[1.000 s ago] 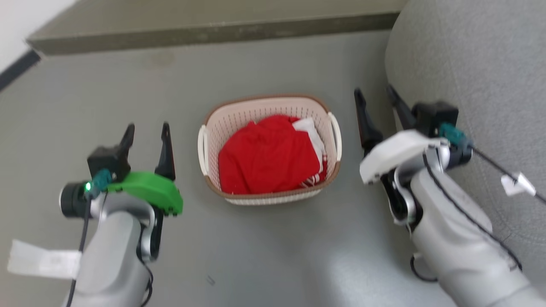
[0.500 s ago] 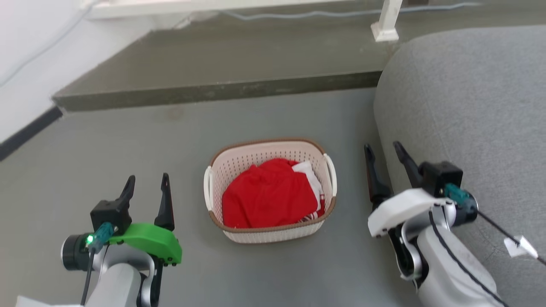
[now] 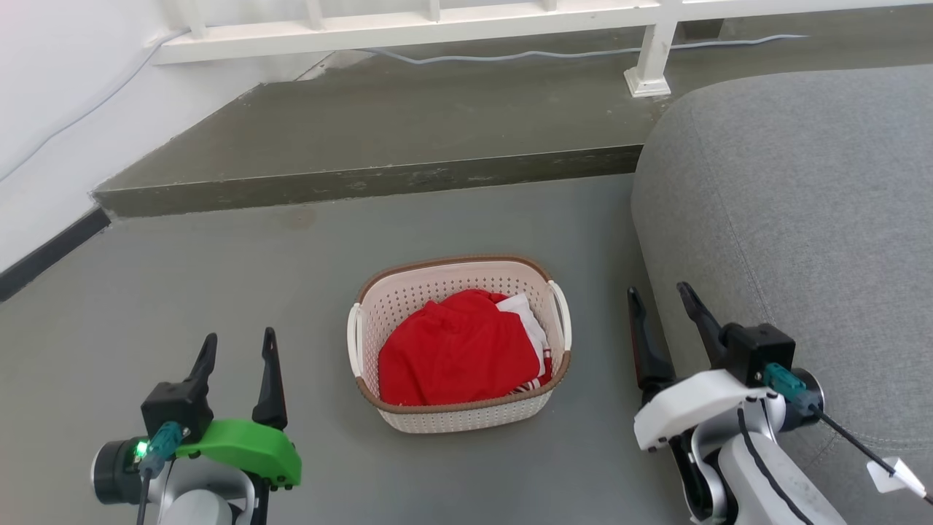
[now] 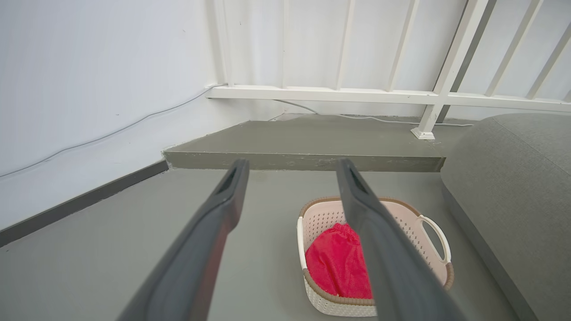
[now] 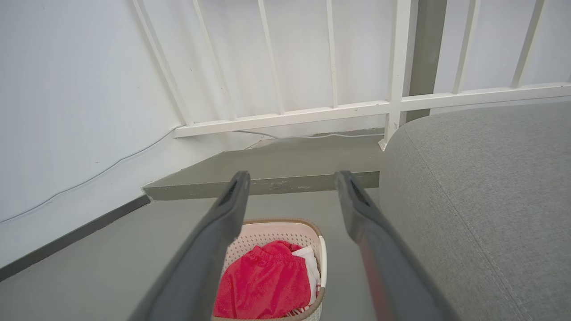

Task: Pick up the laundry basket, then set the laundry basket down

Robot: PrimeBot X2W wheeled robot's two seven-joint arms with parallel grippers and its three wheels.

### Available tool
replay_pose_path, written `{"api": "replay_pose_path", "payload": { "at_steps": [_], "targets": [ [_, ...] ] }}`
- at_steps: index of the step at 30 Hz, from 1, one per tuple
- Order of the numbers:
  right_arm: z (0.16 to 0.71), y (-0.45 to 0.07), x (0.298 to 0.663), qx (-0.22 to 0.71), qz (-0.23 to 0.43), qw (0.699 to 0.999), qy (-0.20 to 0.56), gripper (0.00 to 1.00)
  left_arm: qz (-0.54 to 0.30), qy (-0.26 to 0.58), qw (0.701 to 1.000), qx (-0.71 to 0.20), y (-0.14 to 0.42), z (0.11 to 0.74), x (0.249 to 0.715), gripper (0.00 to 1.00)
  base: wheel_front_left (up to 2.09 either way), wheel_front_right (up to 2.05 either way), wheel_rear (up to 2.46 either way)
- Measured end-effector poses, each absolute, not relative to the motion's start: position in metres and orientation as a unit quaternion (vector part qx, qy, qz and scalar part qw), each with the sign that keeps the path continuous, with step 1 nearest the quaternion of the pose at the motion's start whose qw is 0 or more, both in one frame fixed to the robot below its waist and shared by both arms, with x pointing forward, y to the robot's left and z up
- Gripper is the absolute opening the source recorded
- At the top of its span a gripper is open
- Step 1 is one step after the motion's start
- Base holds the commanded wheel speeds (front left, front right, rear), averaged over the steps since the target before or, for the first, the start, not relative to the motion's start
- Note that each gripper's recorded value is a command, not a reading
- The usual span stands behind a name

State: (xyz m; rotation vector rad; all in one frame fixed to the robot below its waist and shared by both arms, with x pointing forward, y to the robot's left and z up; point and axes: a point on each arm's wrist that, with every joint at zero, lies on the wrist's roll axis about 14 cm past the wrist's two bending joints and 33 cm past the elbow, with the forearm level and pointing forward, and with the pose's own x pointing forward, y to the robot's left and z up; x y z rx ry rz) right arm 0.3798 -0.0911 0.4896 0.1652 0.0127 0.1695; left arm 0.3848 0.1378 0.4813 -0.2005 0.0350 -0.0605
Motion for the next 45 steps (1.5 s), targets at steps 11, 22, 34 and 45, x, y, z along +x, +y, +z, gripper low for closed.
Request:
{"api": "replay_pose_path", "payload": {
  "at_steps": [11, 22, 34, 45],
  "targets": [
    [0.49, -0.095, 0.372, 0.076, 0.079, 0.994, 0.001, 1.0, -0.018, 0.005, 0.996, -0.093, 0.146, 0.487, 0.38, 1.0, 0.0, 0.0, 0.0],
    [0.492, -0.095, 0.368, 0.075, 0.077, 0.994, -0.003, 1.0, -0.014, 0.002, 0.996, -0.092, 0.148, 0.488, 0.377, 1.0, 0.0, 0.0, 0.0],
    [0.495, -0.095, 0.365, 0.08, 0.078, 0.994, -0.008, 1.0, -0.007, 0.011, 0.996, -0.088, 0.149, 0.481, 0.37, 1.0, 0.0, 0.0, 0.0],
    [0.495, -0.094, 0.36, 0.085, 0.077, 0.993, -0.007, 1.0, -0.004, 0.013, 0.996, -0.089, 0.151, 0.479, 0.367, 1.0, 0.0, 0.0, 0.0]
  ]
}}
